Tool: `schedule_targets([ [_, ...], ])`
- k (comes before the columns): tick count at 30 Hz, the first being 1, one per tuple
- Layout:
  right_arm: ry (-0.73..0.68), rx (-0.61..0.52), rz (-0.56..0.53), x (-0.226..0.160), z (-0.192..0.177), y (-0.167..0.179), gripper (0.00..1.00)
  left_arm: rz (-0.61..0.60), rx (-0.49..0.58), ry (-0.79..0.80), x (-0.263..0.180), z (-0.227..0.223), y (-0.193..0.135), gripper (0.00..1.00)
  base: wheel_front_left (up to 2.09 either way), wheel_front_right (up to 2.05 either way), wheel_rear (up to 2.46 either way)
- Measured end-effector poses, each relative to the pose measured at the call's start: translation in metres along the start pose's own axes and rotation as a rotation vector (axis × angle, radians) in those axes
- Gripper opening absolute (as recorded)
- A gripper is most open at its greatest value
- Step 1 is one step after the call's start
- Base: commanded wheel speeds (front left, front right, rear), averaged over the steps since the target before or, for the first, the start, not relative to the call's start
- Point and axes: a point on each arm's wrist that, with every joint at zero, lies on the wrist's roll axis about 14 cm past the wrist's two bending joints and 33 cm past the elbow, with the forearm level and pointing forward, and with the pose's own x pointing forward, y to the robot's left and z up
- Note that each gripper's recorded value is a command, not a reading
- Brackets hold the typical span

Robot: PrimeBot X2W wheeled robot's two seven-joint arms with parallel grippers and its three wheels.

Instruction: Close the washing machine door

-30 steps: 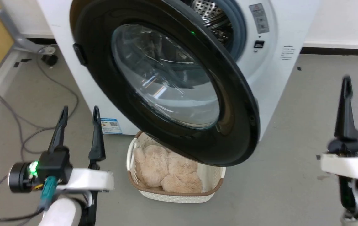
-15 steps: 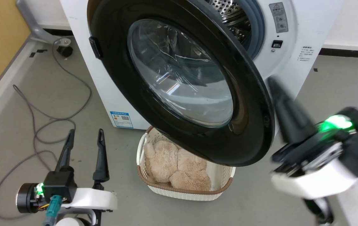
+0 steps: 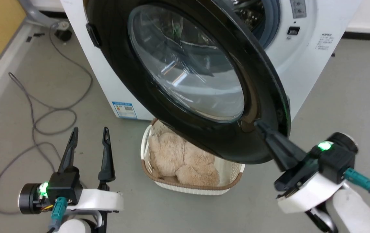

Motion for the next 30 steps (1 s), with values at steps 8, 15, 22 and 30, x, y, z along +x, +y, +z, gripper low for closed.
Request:
schedule_targets([
  [8,0.118,0.008,-0.129,-0.007,-0.045,-0.053,0.0,-0.019,0.03,0.007,0.017,-0.009,-0.007,1.0,0.0,0.0,0.0],
  [15,0.124,0.006,-0.23,0.007,-0.059,-0.102,0.0,-0.029,0.025,0.007,0.034,-0.016,-0.015,1.0,0.0,0.0,0.0],
  [22,0.112,-0.015,-0.335,0.032,-0.072,-0.163,0.0,-0.02,0.035,0.021,0.054,-0.032,-0.016,1.0,0.0,0.0,0.0],
  [30,0.122,-0.058,-0.356,0.063,-0.088,-0.19,0.0,0.01,0.048,0.044,0.06,-0.044,-0.008,1.0,0.0,0.0,0.0],
])
